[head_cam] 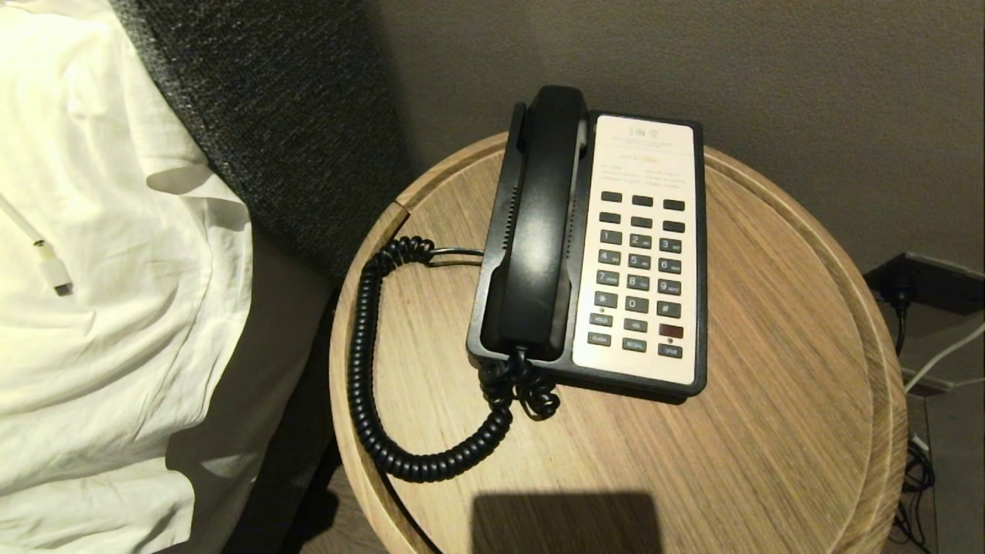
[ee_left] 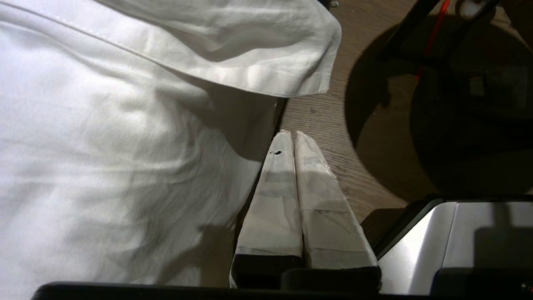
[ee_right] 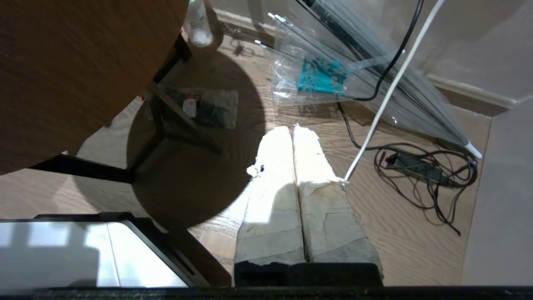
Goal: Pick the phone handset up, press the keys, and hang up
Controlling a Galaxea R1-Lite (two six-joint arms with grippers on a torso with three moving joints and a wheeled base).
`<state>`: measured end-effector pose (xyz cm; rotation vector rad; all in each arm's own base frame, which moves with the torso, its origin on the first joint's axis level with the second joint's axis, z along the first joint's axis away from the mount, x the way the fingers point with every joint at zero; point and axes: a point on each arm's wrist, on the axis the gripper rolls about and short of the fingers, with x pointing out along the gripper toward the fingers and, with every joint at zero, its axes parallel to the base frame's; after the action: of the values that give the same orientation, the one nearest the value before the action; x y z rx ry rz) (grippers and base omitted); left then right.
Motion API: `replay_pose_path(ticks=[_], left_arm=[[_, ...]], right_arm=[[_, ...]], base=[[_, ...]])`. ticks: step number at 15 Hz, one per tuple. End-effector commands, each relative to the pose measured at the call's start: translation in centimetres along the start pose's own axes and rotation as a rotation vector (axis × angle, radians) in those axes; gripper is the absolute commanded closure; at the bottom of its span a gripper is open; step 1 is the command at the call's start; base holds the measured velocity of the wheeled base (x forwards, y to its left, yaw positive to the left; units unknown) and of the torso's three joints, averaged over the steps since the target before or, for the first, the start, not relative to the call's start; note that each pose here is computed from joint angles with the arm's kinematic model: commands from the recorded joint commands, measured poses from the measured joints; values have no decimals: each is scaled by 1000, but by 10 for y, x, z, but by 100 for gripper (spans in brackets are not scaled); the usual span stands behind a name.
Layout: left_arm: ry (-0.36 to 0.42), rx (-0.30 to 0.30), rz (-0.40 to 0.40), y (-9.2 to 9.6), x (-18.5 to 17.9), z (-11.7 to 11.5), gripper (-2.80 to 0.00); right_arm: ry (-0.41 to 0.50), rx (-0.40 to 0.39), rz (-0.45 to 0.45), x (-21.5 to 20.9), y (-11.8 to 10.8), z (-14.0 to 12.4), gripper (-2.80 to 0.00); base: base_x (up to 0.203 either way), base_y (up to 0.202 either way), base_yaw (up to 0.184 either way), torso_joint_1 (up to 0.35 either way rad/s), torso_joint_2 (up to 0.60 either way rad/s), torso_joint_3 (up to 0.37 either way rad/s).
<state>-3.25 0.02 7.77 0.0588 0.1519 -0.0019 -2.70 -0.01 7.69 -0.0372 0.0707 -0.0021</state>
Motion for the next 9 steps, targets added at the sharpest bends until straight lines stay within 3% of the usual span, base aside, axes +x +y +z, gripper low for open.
replay_pose_path(ticks=[1,9], left_arm=[[4,0,-1,0,0,-1,0],[4,-6,-1,0,0,-1,0]], right_arm=[[0,5,-3,0,0,0,0],[-1,5,-3,0,0,0,0]], base=[[0,0,0,0,0,0],[0,0,0,0,0,0]])
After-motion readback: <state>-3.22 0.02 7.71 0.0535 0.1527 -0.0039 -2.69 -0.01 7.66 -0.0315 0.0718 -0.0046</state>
